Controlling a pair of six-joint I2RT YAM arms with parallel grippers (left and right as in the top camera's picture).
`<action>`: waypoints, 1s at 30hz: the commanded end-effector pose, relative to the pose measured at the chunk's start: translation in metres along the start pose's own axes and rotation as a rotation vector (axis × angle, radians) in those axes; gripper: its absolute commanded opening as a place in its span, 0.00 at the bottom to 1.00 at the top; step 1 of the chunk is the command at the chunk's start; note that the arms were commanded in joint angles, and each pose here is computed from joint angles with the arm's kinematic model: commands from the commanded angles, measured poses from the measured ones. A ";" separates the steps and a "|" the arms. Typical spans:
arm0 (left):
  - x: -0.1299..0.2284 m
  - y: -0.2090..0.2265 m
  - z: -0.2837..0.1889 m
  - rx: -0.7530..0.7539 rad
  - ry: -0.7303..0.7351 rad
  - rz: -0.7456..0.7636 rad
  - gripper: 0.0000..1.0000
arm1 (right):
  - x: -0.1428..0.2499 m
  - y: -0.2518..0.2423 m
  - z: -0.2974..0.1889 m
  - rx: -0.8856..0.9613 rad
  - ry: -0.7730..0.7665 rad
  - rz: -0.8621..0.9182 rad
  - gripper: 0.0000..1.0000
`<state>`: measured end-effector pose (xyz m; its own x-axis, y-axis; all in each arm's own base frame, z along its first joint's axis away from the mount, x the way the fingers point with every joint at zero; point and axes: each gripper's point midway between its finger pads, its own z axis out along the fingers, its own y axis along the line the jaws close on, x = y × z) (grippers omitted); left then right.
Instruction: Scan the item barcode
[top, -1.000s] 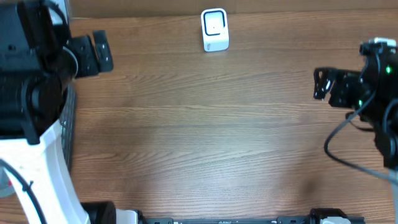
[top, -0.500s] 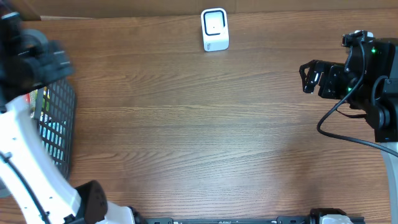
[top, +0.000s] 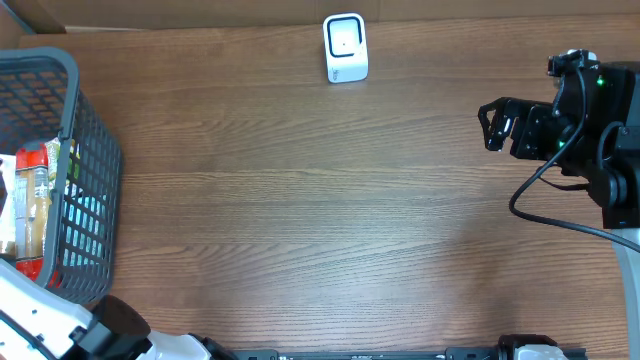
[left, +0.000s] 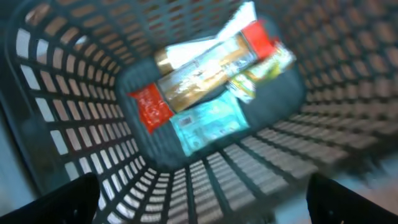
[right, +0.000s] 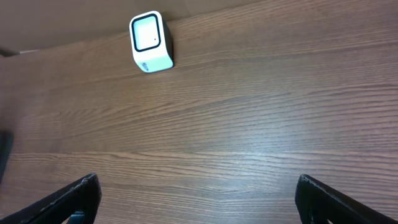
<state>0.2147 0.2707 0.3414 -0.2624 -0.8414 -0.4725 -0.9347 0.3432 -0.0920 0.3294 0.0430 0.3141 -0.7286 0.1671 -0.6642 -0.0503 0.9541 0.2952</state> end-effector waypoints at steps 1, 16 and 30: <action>0.001 0.023 0.041 -0.115 0.044 -0.128 0.97 | -0.007 0.003 -0.004 -0.010 -0.015 -0.004 1.00; 0.032 0.012 0.190 -0.113 0.262 0.199 1.00 | -0.004 0.007 0.000 -0.036 0.003 0.000 1.00; 0.038 0.027 0.254 -0.215 0.331 0.295 0.90 | 0.006 -0.001 0.021 -0.021 0.088 0.023 1.00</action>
<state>0.2395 0.3454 0.0991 -0.5077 -0.8519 -0.1286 -0.8571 0.4844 0.1753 0.3336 0.0479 0.2918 -0.7887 0.1650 -0.5922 -0.0415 0.9468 0.3191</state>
